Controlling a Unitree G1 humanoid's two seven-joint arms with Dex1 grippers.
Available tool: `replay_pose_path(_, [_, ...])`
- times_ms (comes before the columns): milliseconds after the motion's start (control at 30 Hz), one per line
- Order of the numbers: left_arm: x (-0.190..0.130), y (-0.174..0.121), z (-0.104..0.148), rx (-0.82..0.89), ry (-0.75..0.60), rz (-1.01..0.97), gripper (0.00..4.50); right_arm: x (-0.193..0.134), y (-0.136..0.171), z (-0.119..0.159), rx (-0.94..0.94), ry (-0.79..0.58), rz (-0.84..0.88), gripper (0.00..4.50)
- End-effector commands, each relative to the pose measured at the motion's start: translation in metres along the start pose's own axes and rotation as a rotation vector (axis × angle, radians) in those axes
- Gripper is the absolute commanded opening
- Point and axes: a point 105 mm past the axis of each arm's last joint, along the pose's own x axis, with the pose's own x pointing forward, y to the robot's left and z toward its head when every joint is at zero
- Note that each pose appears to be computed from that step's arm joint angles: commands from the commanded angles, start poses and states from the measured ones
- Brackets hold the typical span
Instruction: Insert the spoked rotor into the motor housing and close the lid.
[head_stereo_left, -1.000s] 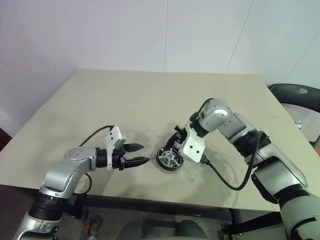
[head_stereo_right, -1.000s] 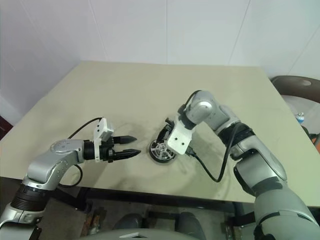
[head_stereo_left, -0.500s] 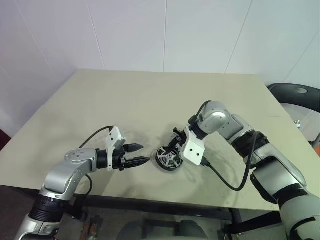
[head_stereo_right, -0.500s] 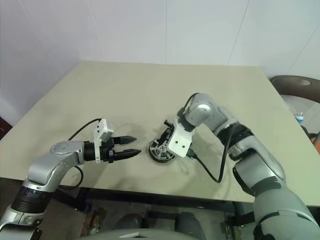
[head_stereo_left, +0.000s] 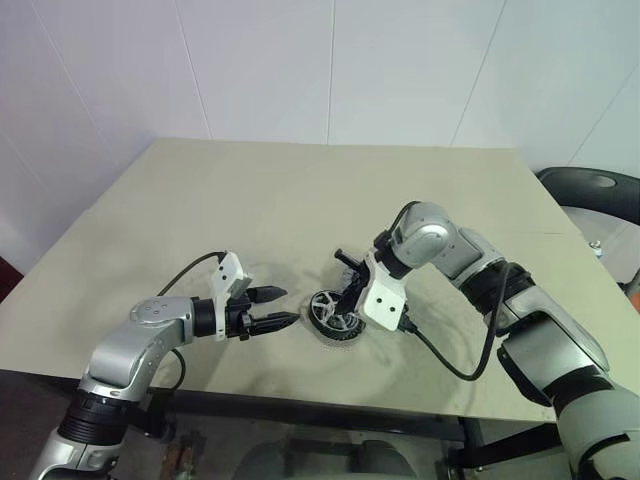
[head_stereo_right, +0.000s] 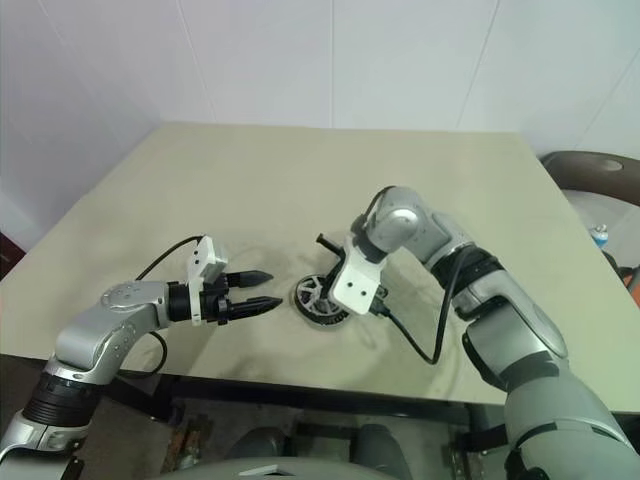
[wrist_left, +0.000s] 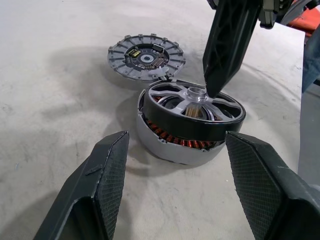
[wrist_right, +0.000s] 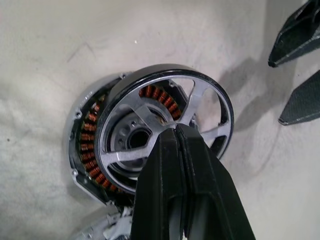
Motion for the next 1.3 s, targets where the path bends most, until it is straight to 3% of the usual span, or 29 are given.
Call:
replay_pose_path(33, [-0.002, 0.001, 0.013, 0.033, -0.043, 0.006, 3.25, -0.012, -0.009, -0.003, -0.008, 0.033, -0.008, 0.02])
replay_pose_path(367, [0.0, 0.001, 0.011, 0.027, -0.044, 0.011, 3.25, -0.02, -0.002, 0.012, 0.106, -0.041, 0.049, 0.02])
replay_pose_path(567, [-0.001, 0.003, 0.012, 0.025, -0.043, 0.013, 3.25, -0.026, -0.026, 0.039, 0.364, -0.25, -0.006, 0.02])
replay_pose_path(733, [-0.001, 0.002, 0.012, 0.023, -0.045, 0.013, 3.25, -0.028, -0.044, 0.041, 0.4, -0.288, -0.071, 0.02])
replay_pose_path(867, [0.0, 0.002, 0.013, 0.024, -0.048, 0.015, 3.25, -0.013, -0.034, 0.037, 0.366, -0.253, -0.048, 0.02])
replay_pose_path(1300, [-0.002, 0.002, 0.011, 0.016, -0.045, 0.023, 3.25, 0.018, -0.034, 0.033, 0.543, -0.282, -0.09, 0.02])
